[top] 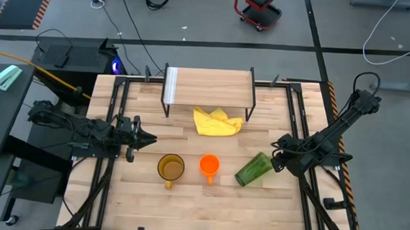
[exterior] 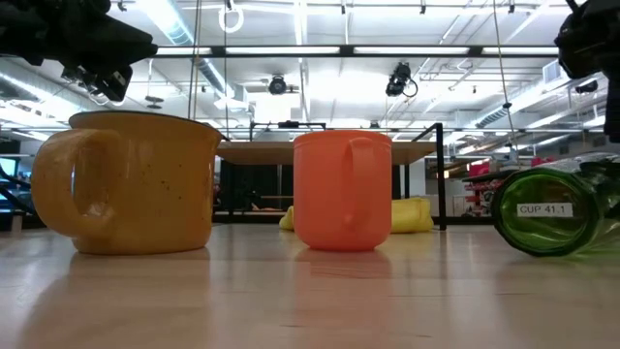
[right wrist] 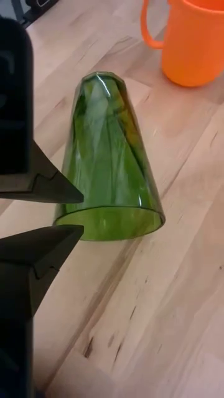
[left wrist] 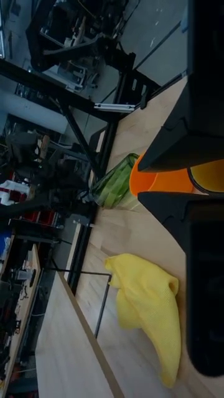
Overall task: Stack small to large cups/mugs on shelf
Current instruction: Put the green cup on the shelf
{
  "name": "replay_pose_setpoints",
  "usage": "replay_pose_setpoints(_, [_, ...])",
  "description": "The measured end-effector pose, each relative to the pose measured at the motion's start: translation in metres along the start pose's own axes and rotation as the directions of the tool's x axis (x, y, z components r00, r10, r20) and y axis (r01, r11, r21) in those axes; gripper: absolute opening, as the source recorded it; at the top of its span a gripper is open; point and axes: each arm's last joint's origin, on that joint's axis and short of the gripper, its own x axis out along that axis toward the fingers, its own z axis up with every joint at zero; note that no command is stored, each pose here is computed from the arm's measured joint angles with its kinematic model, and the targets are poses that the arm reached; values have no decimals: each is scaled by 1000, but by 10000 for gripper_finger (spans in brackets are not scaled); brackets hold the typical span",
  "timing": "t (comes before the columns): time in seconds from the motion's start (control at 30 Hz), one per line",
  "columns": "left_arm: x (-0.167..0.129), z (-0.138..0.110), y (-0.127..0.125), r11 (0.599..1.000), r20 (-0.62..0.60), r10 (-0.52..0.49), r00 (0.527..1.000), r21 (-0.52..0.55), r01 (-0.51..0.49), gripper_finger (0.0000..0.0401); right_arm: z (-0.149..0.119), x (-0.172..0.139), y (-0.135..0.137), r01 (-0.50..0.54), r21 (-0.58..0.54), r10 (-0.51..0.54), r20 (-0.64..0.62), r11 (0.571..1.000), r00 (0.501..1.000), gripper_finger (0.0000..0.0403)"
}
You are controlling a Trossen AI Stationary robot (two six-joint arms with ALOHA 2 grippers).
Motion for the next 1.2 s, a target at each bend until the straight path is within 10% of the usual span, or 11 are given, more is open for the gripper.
replay_pose_setpoints(1.2, [0,0,0,1000,0,0,1000,0,0,79,1,14,14,14,24,-14,-33,1000,999,126])
